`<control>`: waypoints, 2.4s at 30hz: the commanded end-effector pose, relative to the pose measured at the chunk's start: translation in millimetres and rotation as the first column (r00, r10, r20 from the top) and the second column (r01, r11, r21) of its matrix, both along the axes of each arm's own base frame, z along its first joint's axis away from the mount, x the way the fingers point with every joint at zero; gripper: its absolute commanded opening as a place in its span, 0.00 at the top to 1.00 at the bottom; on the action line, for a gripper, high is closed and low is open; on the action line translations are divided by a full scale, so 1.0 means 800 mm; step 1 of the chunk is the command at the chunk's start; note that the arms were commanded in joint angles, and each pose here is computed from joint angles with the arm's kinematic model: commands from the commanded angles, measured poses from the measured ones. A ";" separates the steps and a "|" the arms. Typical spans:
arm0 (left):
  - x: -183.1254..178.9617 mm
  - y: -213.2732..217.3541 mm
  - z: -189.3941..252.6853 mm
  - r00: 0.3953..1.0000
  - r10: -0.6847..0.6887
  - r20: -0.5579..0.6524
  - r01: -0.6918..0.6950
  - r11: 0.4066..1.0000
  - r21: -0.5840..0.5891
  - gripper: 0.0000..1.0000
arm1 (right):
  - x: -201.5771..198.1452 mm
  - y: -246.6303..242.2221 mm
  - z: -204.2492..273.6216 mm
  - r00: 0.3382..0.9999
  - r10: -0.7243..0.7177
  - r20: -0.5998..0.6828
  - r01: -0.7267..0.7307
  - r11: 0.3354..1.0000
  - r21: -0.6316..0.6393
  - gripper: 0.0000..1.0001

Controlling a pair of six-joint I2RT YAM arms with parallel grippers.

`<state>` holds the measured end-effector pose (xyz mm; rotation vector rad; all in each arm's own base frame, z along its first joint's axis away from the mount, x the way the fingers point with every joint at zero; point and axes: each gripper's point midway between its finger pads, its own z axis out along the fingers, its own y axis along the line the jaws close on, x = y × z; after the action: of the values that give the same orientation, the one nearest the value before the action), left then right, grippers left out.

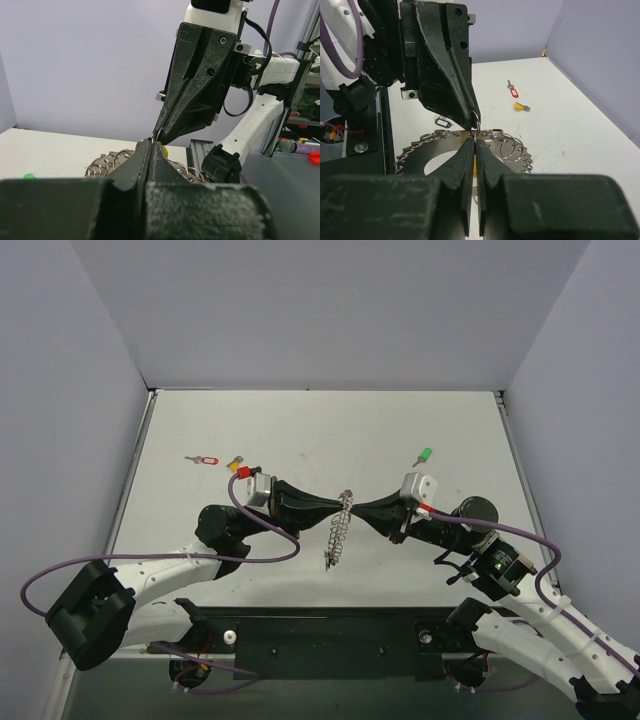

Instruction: Put the keys on the keyring

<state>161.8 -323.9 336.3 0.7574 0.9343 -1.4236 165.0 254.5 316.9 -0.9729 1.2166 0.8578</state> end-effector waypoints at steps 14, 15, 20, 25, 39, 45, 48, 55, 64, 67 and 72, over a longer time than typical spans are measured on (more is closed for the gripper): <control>-0.039 0.046 0.098 0.959 0.064 0.278 0.018 0.959 -0.283 1.00 | -0.001 -0.002 0.029 0.999 -0.002 0.049 -0.001 0.998 0.064 1.00; -0.038 0.046 0.097 0.959 0.065 0.277 0.017 0.959 -0.282 1.00 | 0.000 -0.003 0.029 0.999 -0.006 0.053 0.002 0.998 0.063 1.00; -0.039 0.047 0.097 0.958 0.066 0.278 0.016 0.959 -0.282 1.00 | 0.000 -0.003 0.029 0.999 -0.010 0.053 0.007 0.998 0.062 1.00; -0.037 0.048 0.095 0.958 0.074 0.276 0.007 0.959 -0.282 1.00 | 0.002 -0.005 0.029 0.998 -0.020 0.052 0.017 0.998 0.058 1.00; -0.039 0.046 0.097 0.959 0.057 0.279 0.023 0.961 -0.277 1.00 | 0.003 -0.003 0.028 0.999 -0.016 0.050 0.013 0.998 0.060 1.00; -0.042 0.044 0.097 0.958 0.043 0.283 0.037 0.962 -0.272 1.00 | 0.004 -0.003 0.028 0.999 -0.019 0.048 0.016 0.998 0.061 1.00; -0.043 0.043 0.096 0.958 0.034 0.283 0.045 0.963 -0.267 1.00 | 0.004 -0.003 0.029 0.999 -0.022 0.049 0.019 0.998 0.064 1.00; -0.046 0.041 0.097 0.957 0.018 0.289 0.060 0.963 -0.261 1.00 | 0.004 -0.002 0.033 0.999 -0.022 0.031 0.019 0.996 0.092 1.00; -0.046 0.040 0.099 0.956 0.016 0.293 0.064 0.963 -0.262 1.00 | 0.001 0.003 0.033 1.000 -0.001 0.012 0.000 0.995 0.102 1.00; -0.047 0.041 0.100 0.956 0.016 0.294 0.065 0.962 -0.265 1.00 | 0.000 0.004 0.032 1.000 0.001 -0.004 -0.001 0.994 0.106 1.00; -0.048 0.042 0.100 0.954 0.023 0.299 0.061 0.962 -0.266 1.00 | 0.000 0.007 0.029 1.000 0.011 -0.024 -0.008 0.995 0.100 1.00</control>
<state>160.3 -323.5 335.1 0.7739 0.9313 -1.4260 167.9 255.8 321.1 -0.9101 1.2476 0.9034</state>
